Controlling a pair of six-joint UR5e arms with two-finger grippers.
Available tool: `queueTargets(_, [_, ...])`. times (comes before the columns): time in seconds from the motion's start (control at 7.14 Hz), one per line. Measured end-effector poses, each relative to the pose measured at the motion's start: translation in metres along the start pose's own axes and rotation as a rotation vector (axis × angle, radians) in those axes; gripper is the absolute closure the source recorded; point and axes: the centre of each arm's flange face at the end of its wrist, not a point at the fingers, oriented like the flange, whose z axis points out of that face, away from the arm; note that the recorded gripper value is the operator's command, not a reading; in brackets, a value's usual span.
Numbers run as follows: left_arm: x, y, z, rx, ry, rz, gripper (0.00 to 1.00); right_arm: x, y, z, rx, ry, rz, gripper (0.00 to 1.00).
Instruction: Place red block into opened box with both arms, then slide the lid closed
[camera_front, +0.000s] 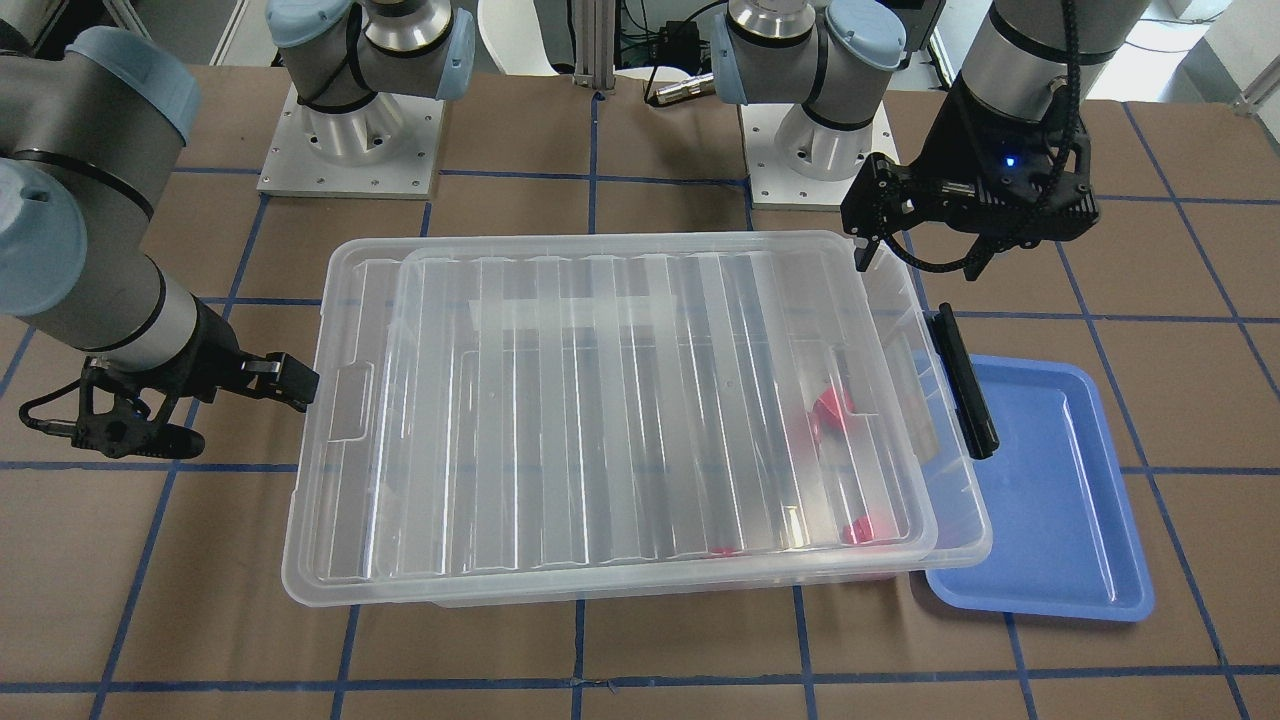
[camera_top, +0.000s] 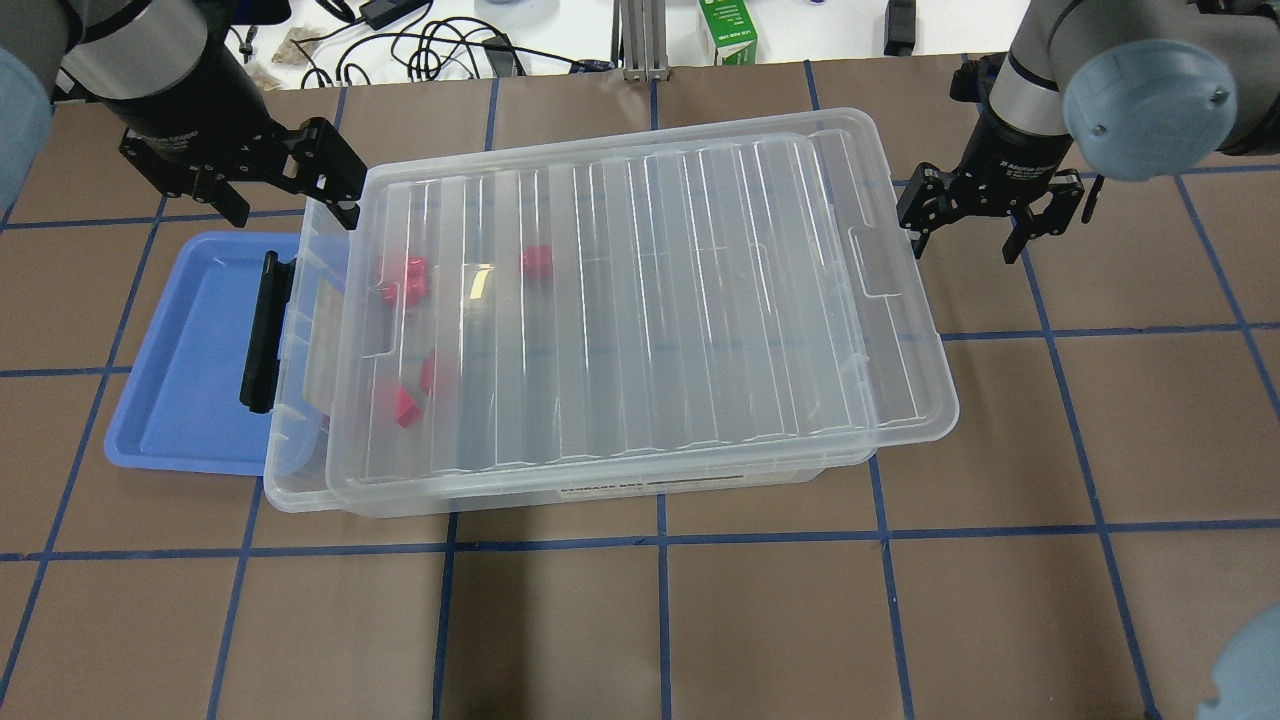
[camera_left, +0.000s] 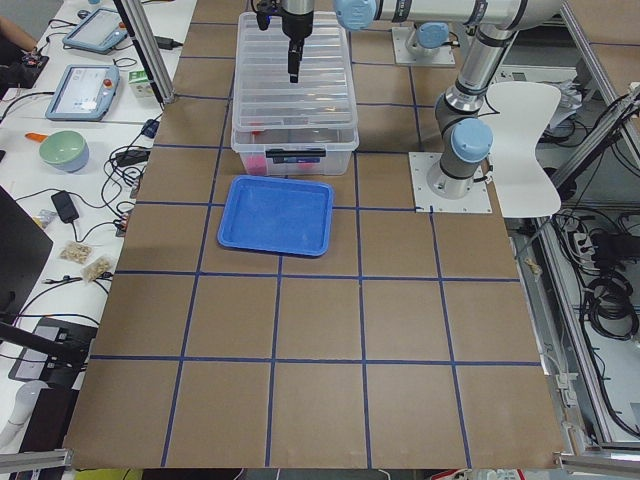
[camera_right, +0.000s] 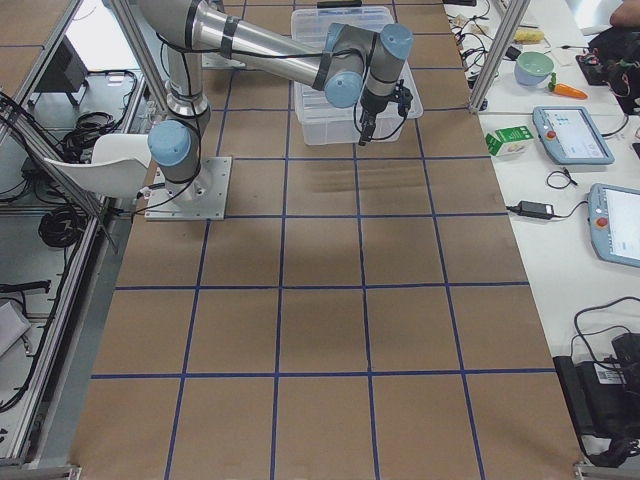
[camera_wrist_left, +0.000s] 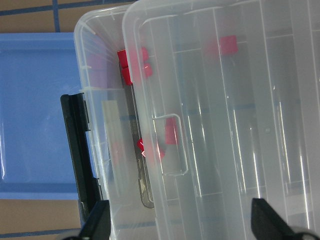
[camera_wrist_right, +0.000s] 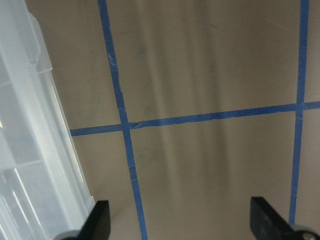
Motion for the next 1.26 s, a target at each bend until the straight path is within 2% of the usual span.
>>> queueTargets(0.84, [0.0,0.001,0.001,-0.002,0.001,-0.001,0.0,-0.014,0.002,-0.003,0.007,-0.003,0.007,0.0])
queueTargets(0.98, [0.0,0.001,0.001,-0.003,0.001,-0.001,0.0,-0.014,0.003,-0.009,0.018,-0.002,0.007,0.0])
queueTargets(1.26, [0.0,0.001,0.002,-0.002,0.001,-0.001,0.0,-0.015,0.022,-0.05,0.048,0.001,0.007,0.0])
